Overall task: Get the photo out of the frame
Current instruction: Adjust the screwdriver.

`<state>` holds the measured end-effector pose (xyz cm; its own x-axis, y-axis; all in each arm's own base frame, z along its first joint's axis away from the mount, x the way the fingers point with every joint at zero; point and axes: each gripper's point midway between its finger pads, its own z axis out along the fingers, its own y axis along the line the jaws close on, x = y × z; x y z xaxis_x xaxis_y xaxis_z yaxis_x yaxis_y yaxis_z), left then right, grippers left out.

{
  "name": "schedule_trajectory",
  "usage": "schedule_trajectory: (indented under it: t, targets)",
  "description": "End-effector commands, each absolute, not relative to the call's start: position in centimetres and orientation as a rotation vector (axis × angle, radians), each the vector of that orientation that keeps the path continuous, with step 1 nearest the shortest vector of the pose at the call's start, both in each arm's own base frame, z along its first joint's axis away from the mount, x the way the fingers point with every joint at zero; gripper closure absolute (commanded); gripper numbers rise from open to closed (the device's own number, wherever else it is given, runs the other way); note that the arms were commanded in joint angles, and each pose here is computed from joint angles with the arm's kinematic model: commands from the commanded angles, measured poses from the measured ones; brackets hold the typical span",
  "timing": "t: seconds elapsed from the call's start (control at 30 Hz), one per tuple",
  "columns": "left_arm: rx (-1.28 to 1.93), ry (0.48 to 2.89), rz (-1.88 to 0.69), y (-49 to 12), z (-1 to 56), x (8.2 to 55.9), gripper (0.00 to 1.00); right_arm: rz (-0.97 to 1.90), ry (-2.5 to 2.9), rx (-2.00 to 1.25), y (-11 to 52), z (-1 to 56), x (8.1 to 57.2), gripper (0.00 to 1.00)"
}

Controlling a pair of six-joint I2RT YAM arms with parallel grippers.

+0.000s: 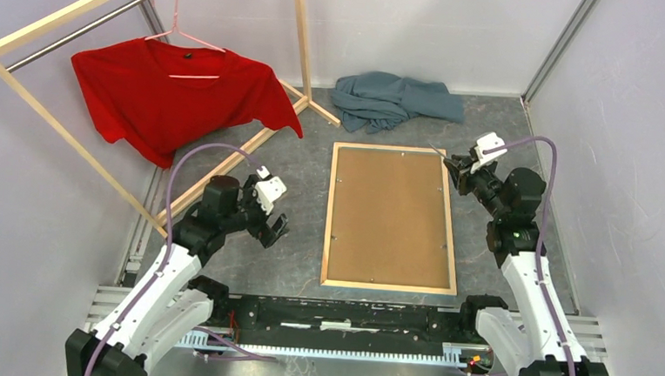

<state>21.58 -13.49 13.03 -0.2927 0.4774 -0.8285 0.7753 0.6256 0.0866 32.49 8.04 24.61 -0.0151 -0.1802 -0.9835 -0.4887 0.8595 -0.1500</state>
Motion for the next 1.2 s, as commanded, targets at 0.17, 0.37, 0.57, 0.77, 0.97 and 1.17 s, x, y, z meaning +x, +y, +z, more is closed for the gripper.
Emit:
schedule_trajectory:
  t: [0.17, 0.37, 0.57, 0.77, 0.97, 1.17]
  targets:
    - [0.956, 1.852, -0.296, -12.4, 13.9, 23.6, 0.00, 0.150, 1.572, -0.470, 5.9, 25.9, 33.0, 1.00]
    - [0.933, 1.832, -0.289, -12.2, 14.7, 23.5, 0.00, 0.167, 1.604, -0.470, 6.0, 24.8, 33.4, 1.00]
    - [0.878, 1.867, -0.221, -11.2, 14.2, 24.6, 0.00, 0.102, 1.645, -0.489, 5.1, 23.1, 34.1, 1.00]
    - [0.827, 1.975, -0.167, -10.0, 12.6, 25.6, 0.00, 0.067, 1.715, -0.550, 4.1, 20.3, 34.7, 1.00]
    - [0.856, 1.962, -0.231, -10.9, 12.7, 25.1, 0.00, 0.028, 1.759, -0.623, 3.4, 18.1, 34.8, 1.00]
    - [0.861, 1.943, -0.238, -11.0, 12.5, 24.9, 0.00, 0.037, 1.845, -0.716, 3.4, 16.6, 34.5, 1.00]
